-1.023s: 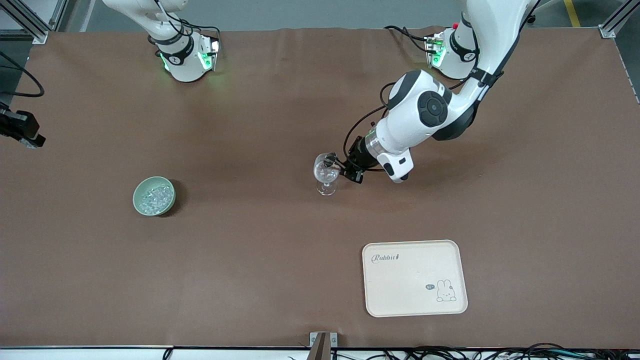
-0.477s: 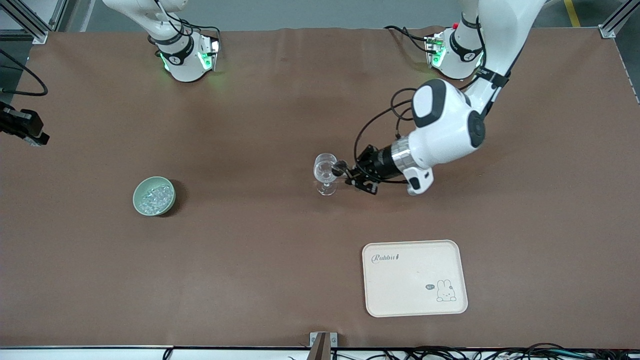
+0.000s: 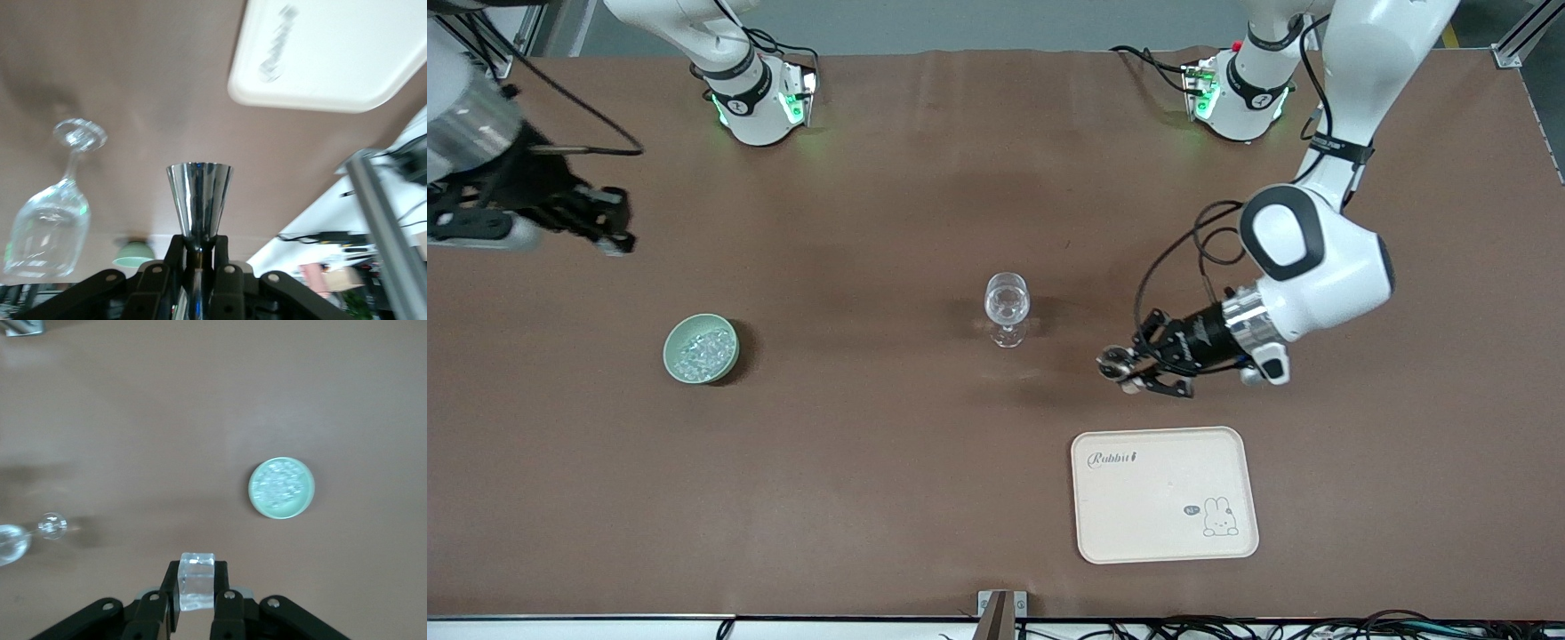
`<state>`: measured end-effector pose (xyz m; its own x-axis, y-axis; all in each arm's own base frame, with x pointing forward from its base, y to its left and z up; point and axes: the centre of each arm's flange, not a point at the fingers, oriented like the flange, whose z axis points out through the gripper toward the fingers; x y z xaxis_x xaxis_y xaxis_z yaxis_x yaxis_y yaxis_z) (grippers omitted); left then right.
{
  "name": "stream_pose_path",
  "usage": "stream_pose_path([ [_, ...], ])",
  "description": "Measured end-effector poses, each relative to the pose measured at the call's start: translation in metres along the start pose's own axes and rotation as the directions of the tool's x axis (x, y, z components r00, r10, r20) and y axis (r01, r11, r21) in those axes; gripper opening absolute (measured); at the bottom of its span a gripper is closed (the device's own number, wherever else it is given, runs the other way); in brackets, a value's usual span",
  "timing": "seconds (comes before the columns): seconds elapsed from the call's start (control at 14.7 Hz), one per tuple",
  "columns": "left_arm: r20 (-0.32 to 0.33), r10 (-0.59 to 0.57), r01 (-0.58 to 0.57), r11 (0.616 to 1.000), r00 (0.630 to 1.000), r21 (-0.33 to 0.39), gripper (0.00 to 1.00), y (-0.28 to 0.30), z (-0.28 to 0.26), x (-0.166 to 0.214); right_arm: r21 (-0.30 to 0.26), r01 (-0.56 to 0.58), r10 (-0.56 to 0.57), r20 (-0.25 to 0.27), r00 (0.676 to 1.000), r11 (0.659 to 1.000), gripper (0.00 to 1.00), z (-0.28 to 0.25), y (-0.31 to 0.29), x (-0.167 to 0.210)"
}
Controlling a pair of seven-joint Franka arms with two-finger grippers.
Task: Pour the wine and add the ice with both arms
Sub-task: 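Carry the jigger to the tray while the right gripper brings the ice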
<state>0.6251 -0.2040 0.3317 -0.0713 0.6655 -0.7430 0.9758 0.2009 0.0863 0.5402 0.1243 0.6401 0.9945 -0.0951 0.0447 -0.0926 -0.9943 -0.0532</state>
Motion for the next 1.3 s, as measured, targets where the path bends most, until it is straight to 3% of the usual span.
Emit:
stream_pose_path([
  [0.55, 0.017, -0.089, 0.091, 0.99, 0.996, -0.106, 0.21, 0.073, 0.017, 0.103, 0.042, -0.128, 0.128, 0.021, 0.992, 0.991, 0.23, 0.093, -0.192, -0.033],
  [0.95, 0.133, -0.133, 0.154, 0.975, 0.982, -0.159, 0.21, 0.088, 0.028, 0.164, 0.097, -0.17, 0.168, 0.028, 0.985, 0.981, 0.23, 0.175, -0.294, -0.066],
  [1.3, 0.183, -0.142, 0.174, 0.968, 0.973, -0.178, 0.21, 0.085, 0.048, 0.184, 0.106, -0.186, 0.183, 0.038, 0.982, 0.977, 0.23, 0.21, -0.344, -0.098],
])
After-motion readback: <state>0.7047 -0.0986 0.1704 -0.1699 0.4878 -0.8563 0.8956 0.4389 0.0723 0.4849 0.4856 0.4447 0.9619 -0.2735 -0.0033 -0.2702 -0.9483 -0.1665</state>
